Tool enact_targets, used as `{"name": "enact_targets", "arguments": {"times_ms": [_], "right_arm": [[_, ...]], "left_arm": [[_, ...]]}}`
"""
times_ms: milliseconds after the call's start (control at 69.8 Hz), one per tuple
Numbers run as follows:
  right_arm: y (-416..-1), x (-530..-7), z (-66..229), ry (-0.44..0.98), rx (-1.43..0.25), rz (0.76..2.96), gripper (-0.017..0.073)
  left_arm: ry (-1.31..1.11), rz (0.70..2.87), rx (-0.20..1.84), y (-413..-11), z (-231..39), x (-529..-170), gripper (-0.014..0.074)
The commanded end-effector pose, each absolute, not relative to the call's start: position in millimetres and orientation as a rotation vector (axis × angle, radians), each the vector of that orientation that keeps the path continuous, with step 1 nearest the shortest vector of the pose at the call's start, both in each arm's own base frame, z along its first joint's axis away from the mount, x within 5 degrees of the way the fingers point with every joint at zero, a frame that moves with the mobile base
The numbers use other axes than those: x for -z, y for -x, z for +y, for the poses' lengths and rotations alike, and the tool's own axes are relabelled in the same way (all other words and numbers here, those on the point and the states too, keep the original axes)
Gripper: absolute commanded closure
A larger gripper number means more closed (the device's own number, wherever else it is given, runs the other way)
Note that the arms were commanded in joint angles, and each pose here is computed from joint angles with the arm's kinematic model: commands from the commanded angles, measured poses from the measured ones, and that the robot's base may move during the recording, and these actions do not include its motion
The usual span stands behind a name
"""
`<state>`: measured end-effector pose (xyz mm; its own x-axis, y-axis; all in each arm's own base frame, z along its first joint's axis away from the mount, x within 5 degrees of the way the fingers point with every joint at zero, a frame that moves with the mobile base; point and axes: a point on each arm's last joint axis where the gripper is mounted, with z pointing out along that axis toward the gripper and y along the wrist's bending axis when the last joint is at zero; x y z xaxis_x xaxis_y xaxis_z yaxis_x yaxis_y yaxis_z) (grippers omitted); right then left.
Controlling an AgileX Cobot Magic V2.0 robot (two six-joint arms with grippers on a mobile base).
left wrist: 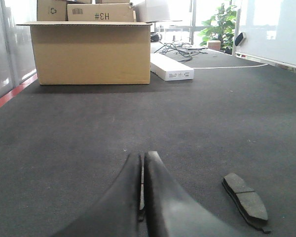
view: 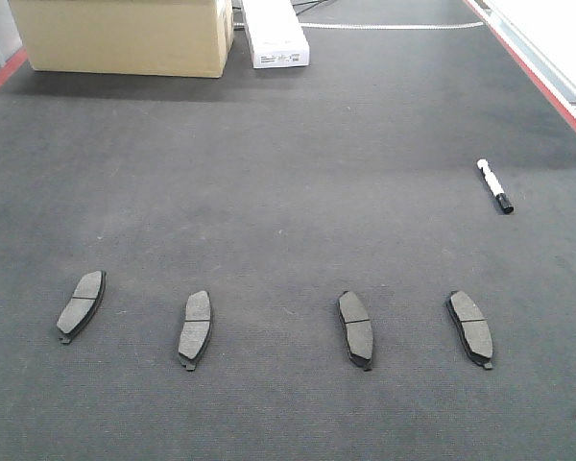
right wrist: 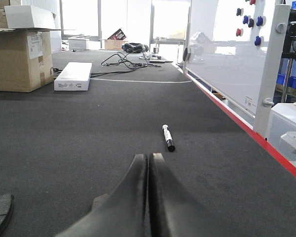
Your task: Move and align brake pads A on conveyor
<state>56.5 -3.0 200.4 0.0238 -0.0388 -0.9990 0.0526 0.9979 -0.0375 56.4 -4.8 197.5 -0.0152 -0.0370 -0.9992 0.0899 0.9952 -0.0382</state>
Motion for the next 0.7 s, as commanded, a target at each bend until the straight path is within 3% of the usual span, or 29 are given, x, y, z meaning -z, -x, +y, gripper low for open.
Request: {"name": "enact_targets", "arguments": {"times_ms": [0, 687], "right_arm": [[-55.8, -204.5, -3.0, -0.008, 0.081, 1.470, 0.0568], [-55.8, -204.5, -3.0, -0.008, 0.081, 1.470, 0.0568]], "left_arm": [[-0.046, 1.487, 0.117, -54.4, -5.5, -208.4, 0.0601], [-0.046, 1.487, 0.117, -54.4, -5.5, -208.4, 0.0601]]}}
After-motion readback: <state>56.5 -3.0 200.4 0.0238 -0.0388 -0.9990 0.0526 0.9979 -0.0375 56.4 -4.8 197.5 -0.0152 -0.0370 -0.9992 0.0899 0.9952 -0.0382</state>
